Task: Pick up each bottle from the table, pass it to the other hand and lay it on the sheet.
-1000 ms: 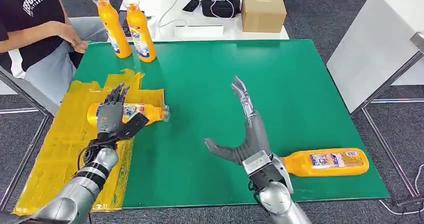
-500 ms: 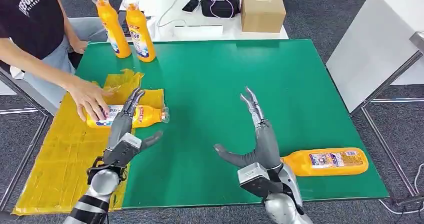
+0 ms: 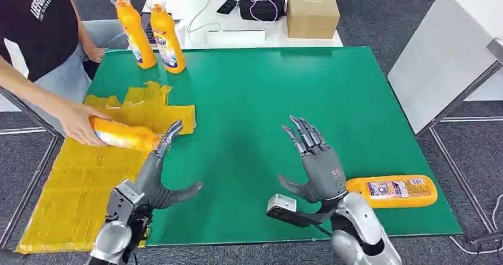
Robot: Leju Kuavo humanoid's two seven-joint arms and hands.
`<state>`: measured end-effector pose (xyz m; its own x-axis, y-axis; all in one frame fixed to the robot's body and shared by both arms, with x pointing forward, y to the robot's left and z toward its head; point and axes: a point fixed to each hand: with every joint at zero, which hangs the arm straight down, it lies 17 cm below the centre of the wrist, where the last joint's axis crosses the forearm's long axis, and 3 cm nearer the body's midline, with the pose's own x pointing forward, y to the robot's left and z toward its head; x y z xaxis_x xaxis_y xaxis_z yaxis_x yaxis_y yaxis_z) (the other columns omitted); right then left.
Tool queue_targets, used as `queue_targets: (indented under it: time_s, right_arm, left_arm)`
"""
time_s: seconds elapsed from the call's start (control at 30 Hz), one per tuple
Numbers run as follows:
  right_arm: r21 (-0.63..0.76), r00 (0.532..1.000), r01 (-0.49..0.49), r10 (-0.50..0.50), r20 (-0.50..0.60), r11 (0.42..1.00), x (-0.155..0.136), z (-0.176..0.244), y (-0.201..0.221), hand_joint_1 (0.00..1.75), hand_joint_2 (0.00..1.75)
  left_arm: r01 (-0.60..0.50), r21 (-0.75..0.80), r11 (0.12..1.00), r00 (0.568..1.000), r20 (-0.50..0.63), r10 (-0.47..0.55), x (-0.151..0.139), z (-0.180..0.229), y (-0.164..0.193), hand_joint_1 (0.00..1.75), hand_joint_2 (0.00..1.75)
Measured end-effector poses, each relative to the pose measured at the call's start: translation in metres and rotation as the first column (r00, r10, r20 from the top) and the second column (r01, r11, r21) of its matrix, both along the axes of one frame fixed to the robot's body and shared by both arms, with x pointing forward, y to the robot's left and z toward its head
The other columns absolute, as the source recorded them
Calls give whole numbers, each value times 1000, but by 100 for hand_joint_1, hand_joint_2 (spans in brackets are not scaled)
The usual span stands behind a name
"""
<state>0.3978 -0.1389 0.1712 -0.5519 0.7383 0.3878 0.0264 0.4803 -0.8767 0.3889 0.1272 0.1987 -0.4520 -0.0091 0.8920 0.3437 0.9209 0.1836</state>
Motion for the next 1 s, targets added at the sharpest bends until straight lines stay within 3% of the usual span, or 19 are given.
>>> queue_targets:
  time_s: [0.3, 0.53, 0.77, 1.0]
  right_arm:
    - [-168, 999, 43, -48, -26, 985, 13, -32, -54, 0, 175]
    - [-318, 988, 89, -125, -94, 944, 29, -67, -121, 0, 175]
    - [-375, 972, 79, -155, -175, 924, 29, -84, -170, 0, 175]
    - [-346, 962, 34, -124, -242, 938, 15, -90, -194, 0, 175]
  left_arm:
    - [21, -37, 999, 1000, -20, -22, -1, 2, -5, 0, 175]
    - [79, -100, 992, 995, -47, -84, -5, 4, -11, 0, 175]
    - [125, -112, 986, 990, -55, -131, -11, 4, -23, 0, 175]
    - [142, -113, 983, 987, -56, -149, -15, 4, -30, 0, 175]
